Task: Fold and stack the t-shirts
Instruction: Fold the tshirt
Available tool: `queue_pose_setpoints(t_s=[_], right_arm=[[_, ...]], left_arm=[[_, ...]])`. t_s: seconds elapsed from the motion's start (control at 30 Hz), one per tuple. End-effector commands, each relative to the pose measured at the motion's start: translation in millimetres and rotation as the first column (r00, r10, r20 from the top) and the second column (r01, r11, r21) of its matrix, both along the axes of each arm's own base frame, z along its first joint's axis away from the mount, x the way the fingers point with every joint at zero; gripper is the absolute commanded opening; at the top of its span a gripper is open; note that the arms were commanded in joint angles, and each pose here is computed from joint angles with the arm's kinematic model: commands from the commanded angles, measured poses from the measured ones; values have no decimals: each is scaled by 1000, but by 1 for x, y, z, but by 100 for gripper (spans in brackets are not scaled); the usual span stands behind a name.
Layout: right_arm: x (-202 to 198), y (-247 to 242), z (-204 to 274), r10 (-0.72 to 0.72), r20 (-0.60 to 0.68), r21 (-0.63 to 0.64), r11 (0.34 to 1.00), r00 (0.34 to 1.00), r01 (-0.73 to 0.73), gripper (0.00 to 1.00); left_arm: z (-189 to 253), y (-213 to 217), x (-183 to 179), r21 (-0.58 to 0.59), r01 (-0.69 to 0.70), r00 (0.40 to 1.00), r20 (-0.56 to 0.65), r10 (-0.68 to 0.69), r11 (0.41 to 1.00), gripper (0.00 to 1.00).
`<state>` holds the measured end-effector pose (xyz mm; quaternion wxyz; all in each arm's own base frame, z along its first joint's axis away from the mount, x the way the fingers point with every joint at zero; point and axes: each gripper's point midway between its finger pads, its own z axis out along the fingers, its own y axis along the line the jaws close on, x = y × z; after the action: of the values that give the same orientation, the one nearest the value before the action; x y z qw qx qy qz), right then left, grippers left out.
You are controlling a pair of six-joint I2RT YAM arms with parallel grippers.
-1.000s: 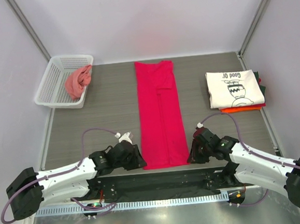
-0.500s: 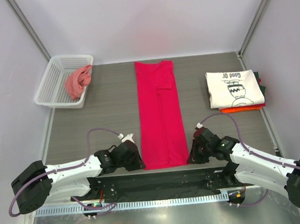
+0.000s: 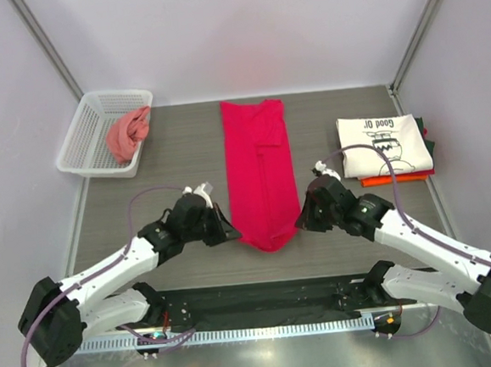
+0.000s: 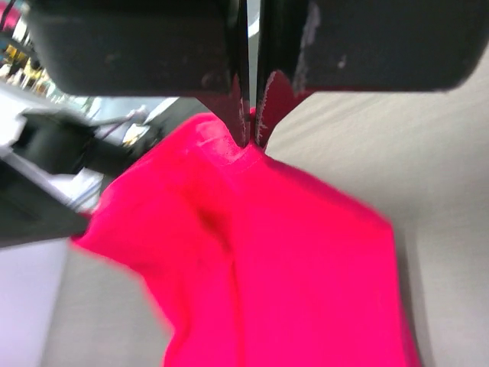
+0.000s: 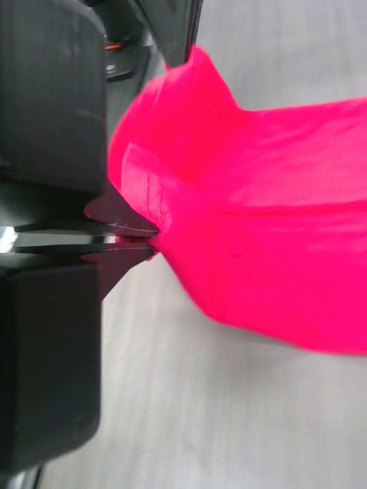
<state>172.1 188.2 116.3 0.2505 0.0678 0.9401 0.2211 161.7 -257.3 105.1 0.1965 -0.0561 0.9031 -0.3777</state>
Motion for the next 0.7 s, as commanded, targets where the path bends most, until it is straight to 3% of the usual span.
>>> queue_pose_setpoints(t_s=[0.0,0.13,0.2,0.4,0.67], right_arm=[[44,-8,22,-34,109,-108,993,994,46,1],[91,-15,33,-74,121,-135,987,990,91,1],[116,-18,37,-94,136,-146,983,986,114,1],[181,-23,47,-119,141,-120,983,983,136,1],[242,-12,35,-96,120,-128,986,988,112,1]], left_arm=[[32,-2,35,-28,32,998,51,-31,999,0],[54,2,77,-15,-24,996,90,25,1000,0],[48,10,101,42,-76,992,101,72,996,0],[53,23,170,50,-173,980,108,167,984,0],[45,26,223,43,-228,970,94,224,973,0]])
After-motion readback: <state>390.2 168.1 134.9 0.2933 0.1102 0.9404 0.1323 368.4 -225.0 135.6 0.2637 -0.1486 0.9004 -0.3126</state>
